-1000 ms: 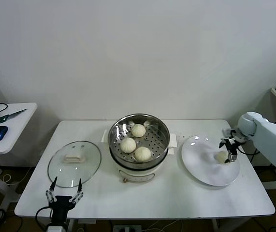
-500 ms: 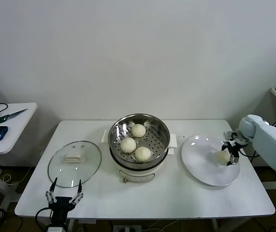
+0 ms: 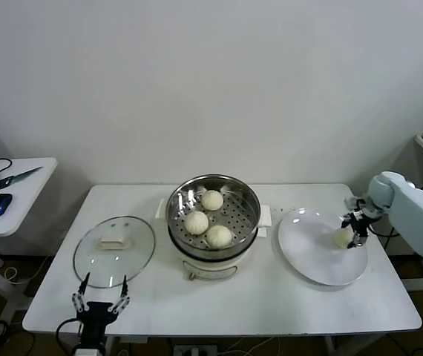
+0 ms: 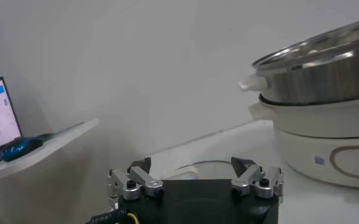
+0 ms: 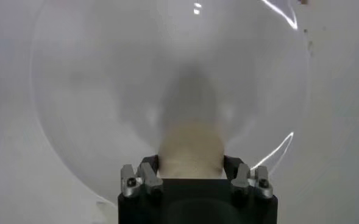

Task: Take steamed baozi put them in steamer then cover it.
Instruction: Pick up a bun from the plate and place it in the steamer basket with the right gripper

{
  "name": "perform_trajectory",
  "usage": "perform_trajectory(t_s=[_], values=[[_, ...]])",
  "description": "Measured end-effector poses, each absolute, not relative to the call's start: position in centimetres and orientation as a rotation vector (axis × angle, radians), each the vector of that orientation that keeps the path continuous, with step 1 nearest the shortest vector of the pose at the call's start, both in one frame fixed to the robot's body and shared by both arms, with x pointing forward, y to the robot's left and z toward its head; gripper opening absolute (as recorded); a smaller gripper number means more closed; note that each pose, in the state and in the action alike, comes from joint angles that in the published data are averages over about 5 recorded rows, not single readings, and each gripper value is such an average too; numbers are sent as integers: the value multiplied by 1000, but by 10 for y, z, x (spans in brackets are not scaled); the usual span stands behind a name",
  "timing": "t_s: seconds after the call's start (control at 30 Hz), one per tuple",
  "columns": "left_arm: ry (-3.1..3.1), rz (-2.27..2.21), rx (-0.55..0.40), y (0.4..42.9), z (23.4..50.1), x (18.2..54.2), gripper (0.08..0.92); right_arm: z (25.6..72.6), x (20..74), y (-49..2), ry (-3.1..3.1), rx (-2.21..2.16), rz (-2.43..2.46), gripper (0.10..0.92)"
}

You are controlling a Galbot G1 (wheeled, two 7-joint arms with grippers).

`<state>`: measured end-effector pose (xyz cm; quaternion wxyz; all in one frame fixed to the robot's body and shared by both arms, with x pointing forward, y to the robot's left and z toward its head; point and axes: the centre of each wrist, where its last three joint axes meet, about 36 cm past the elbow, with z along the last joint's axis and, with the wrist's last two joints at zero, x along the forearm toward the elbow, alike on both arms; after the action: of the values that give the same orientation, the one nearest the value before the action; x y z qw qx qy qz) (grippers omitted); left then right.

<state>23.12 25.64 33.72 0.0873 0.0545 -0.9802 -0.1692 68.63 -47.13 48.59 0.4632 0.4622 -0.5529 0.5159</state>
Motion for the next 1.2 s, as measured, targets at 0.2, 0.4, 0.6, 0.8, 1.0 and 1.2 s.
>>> perform_trajectory(t_s=[0.2,0.4,0.6,0.8,1.0,1.2], values=[[-2932,-498,151,253,339,234,823,539,708,-440,-1453,1160,1287,687],[-2941,-495,131,250,341,236,823,604,728,-393,-1529,1212,1323,687],[-2948,-474,119,245,342,237,823,659,737,-331,-1568,1289,1349,687],[-2959,-440,113,238,346,238,823,678,735,-263,-1554,1372,1342,687],[-2974,-425,118,236,354,241,823,674,730,-205,-1493,1422,1353,687],[-2982,-410,115,234,357,241,823,656,725,-165,-1423,1437,1374,687]])
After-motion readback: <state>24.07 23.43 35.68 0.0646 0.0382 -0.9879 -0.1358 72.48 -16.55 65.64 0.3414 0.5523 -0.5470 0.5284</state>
